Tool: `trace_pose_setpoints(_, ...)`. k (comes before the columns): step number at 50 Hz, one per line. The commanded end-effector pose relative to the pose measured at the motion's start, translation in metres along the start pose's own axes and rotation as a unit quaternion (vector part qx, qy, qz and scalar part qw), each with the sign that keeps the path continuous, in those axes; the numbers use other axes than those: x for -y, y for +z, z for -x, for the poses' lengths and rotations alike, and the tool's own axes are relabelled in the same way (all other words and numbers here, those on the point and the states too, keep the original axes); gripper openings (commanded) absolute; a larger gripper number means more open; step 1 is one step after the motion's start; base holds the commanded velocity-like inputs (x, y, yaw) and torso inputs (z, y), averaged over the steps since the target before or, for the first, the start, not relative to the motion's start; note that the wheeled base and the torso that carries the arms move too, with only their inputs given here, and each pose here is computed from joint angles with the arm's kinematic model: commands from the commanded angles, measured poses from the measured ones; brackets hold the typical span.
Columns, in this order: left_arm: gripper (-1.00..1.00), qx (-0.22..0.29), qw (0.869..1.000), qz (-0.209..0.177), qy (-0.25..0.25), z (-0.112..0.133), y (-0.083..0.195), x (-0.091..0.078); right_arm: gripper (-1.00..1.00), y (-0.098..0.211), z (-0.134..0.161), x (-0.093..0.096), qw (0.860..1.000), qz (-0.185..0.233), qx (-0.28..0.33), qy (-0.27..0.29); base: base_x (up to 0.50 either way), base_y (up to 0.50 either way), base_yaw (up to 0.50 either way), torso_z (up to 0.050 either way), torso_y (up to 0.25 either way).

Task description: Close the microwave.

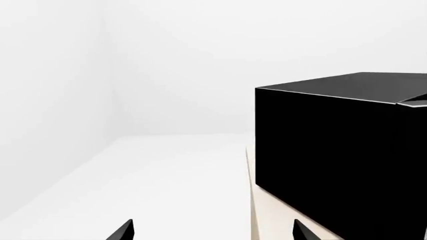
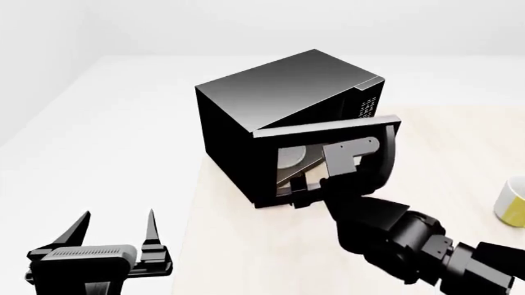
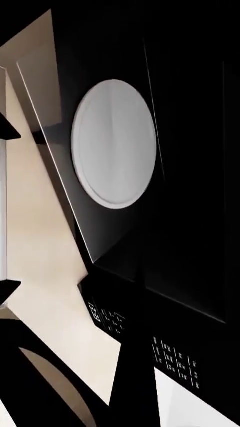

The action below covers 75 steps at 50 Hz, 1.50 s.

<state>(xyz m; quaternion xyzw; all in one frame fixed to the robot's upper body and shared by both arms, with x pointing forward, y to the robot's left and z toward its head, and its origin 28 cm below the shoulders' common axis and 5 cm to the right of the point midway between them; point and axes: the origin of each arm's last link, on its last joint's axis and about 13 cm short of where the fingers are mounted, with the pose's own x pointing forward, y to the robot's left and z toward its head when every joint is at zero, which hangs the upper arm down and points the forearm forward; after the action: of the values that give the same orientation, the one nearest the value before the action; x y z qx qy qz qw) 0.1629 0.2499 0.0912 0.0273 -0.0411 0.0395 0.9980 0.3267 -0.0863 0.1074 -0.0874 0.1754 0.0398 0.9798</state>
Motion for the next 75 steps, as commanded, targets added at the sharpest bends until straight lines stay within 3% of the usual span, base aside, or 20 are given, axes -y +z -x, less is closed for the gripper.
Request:
trace_pose_setpoints(1, 1.0, 0.0, 1.0, 0.0, 0.0, 0.0, 0.0, 0.0, 1.0, 0.004, -0.009, 0.012, 1.0, 0.018, 0.0, -0.014, 0.0, 0.0, 0.0, 0.0, 0.0)
trace_pose_setpoints(60, 1.0, -0.002, 1.0, 0.0, -0.001, -0.001, -0.001, 0.001, 1.0, 0.017, -0.049, 0.038, 0.998, 0.07, 0.001, 0.001, 0.0, 0.0, 0.0, 0.0, 0.0)
trace_pose_setpoints(75, 1.0, -0.003, 1.0, -0.001, -0.001, -0.002, -0.001, 0.001, 1.0, 0.024, -0.055, 0.038, 0.995, 0.094, 0.008, 0.035, 0.0, 0.0, 0.0, 0.0, 0.0)
